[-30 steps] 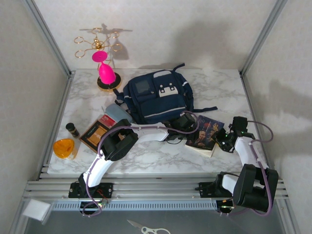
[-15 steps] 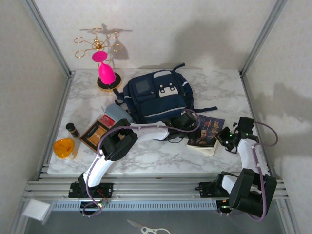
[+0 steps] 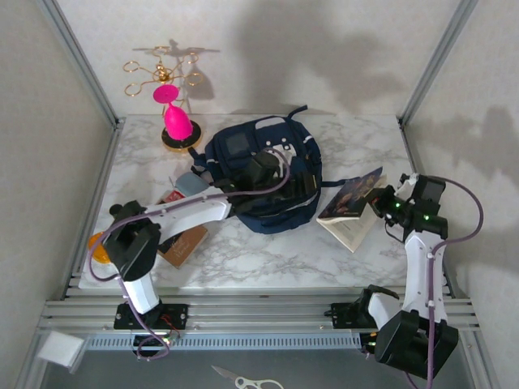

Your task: Pack books, pencil case, and school supplies into a backpack

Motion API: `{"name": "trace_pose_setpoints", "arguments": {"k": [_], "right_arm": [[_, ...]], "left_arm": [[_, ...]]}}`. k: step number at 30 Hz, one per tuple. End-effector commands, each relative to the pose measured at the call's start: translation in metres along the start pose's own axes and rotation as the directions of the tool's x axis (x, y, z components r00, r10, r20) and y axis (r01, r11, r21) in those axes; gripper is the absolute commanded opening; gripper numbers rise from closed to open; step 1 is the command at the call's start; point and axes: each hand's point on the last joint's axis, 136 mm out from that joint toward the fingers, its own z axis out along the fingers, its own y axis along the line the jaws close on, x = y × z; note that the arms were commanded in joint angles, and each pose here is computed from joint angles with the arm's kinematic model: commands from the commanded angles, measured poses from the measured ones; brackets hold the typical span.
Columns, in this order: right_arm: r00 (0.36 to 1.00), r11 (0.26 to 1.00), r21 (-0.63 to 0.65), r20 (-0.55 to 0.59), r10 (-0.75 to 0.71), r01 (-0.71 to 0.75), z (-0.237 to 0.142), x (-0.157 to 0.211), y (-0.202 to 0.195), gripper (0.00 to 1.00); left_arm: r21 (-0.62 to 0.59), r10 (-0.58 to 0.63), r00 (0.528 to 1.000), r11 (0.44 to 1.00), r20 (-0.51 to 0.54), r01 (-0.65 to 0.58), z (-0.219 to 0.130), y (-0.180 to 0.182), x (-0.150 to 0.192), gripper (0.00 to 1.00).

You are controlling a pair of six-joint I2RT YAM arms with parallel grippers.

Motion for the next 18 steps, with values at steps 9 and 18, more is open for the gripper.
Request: {"name": "trace_pose_setpoints", "arguments": {"k": [9,18], "right_arm": [[0.975,0.854,-0.49,-0.032,-0.218,0.175,-0.038,0.007,0.154,0.0],[0.969,0.816,-0.563,-0.097,-0.226,0.134,-0.015,0.024,0.169,0.0]], "left_arm": [[0.213,-0.132,0.99,0.967,-0.054,0.141,-0.012,-0.012,-0.021,0.87],[0.455,-0.207,0.978,0.867,-0.041,0.203,-0.03,-0.054,-0.032,0.68]]}}
